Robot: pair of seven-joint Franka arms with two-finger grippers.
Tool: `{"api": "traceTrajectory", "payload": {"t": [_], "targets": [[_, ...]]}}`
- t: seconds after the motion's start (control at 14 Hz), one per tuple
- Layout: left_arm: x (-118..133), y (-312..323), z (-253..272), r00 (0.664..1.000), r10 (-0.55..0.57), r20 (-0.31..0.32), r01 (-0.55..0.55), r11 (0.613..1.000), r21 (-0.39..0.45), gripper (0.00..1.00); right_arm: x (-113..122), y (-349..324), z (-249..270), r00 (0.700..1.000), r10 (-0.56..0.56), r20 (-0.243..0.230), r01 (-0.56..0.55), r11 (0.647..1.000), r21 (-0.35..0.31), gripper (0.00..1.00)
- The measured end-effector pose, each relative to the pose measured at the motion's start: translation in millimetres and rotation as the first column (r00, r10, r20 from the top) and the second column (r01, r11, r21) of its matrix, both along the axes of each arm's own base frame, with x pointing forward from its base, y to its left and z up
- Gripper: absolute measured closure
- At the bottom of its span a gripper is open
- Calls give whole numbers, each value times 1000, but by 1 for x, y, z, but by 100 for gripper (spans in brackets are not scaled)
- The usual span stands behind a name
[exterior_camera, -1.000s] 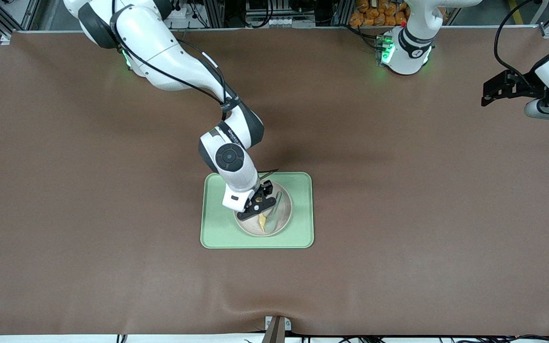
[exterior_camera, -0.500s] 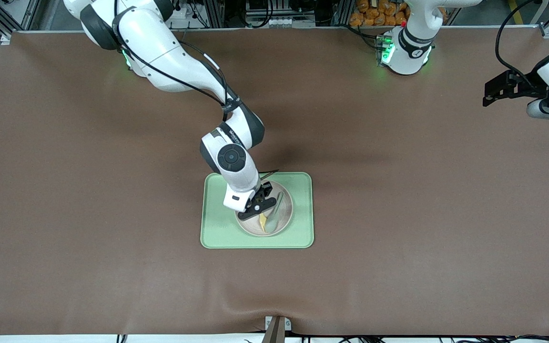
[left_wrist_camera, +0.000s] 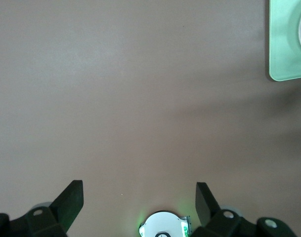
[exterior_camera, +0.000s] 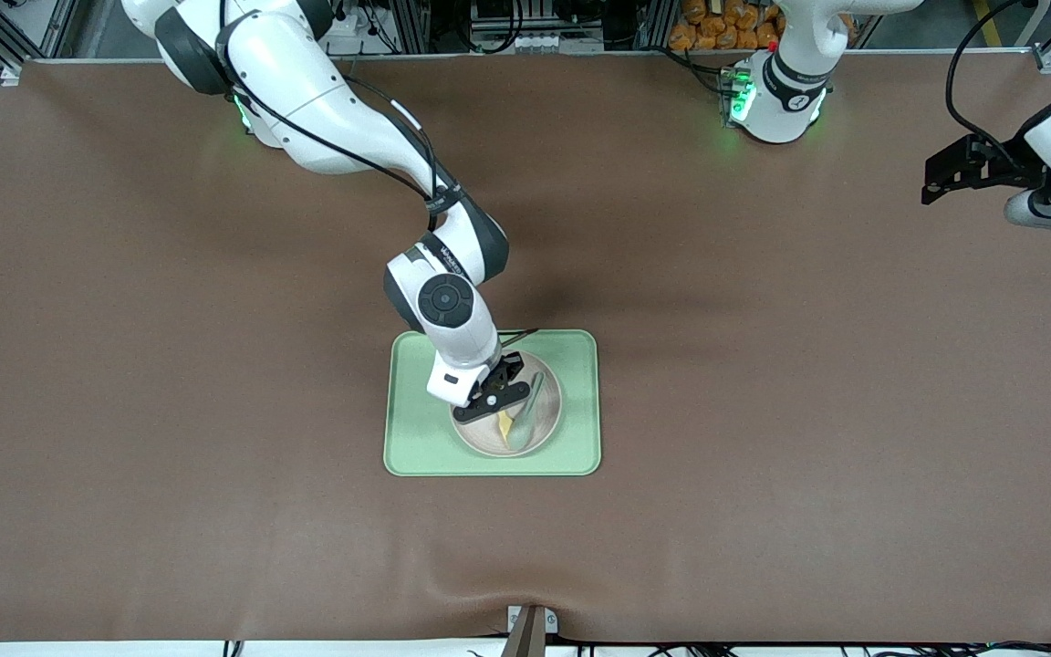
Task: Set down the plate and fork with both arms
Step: 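Lower the right gripper and grasp the yellow fork handle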
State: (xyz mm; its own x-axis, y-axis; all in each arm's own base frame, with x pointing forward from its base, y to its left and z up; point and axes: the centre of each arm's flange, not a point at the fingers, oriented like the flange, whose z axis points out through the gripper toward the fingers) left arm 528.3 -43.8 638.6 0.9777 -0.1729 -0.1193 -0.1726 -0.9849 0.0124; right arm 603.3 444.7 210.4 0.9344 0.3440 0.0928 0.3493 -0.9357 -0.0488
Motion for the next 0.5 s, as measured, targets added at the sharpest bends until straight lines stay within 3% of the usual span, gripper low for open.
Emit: {"api": "traceTrajectory", "payload": {"t": [0.29, 0.5], "targets": [[0, 0, 0, 1000, 0, 1, 0, 1000, 0, 0, 8, 4, 25, 1000, -12, -12, 12, 1000, -9, 79], [0, 0, 0, 1000, -1, 1, 1, 1000, 0, 0, 7, -2, 25, 998, -35, -50, 32, 999, -42, 79]]}}
